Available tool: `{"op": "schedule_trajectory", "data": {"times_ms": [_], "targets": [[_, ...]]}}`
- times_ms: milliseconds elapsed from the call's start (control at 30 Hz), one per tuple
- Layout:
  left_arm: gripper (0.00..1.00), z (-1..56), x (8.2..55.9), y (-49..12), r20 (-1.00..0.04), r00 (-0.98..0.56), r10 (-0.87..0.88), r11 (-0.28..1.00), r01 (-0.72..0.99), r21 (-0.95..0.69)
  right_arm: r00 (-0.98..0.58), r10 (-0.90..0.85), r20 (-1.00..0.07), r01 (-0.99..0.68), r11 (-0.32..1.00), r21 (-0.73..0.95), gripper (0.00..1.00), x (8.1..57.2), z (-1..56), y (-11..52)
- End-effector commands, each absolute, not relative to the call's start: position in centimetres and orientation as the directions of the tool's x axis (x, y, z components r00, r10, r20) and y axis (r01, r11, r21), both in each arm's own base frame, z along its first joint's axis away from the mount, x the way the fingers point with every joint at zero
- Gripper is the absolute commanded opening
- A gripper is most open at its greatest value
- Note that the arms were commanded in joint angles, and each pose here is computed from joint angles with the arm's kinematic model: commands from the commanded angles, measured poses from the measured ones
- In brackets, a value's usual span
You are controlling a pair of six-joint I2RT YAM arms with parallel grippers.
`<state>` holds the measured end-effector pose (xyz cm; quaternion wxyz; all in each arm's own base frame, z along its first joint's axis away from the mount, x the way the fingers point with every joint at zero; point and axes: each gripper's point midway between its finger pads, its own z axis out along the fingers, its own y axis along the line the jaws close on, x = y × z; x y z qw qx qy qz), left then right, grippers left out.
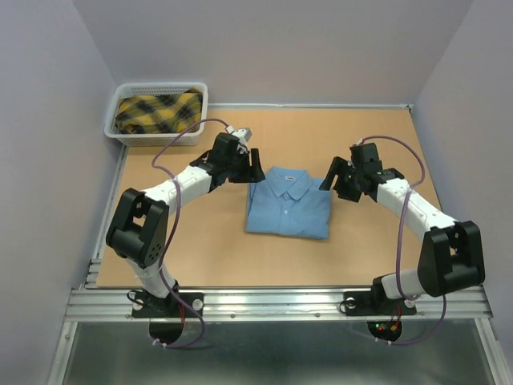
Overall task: Fold and stack the long sleeve shirts
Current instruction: Fold the shirt
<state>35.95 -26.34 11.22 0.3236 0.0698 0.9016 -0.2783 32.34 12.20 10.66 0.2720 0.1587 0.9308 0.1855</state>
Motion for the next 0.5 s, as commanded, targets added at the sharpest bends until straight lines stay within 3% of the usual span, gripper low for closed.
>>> {"op": "schedule_trajectory", "data": {"times_ms": [0,467], "targets": [[0.68,11.2,37.9,-26.7,-0.651,-0.759,0.026,0.826,0.383,-0.413,-0.768,0.334,-0.547,0.072,0.893,0.445,0.75,34.8,13.5,12.8],[0.57,6.9,39.6,-28.2,-0.583,-0.811,0.049,0.814,0.371,-0.447,-0.783,0.318,-0.534,0.049,0.888,0.457,0.74,34.6,12.3,13.2]]}}
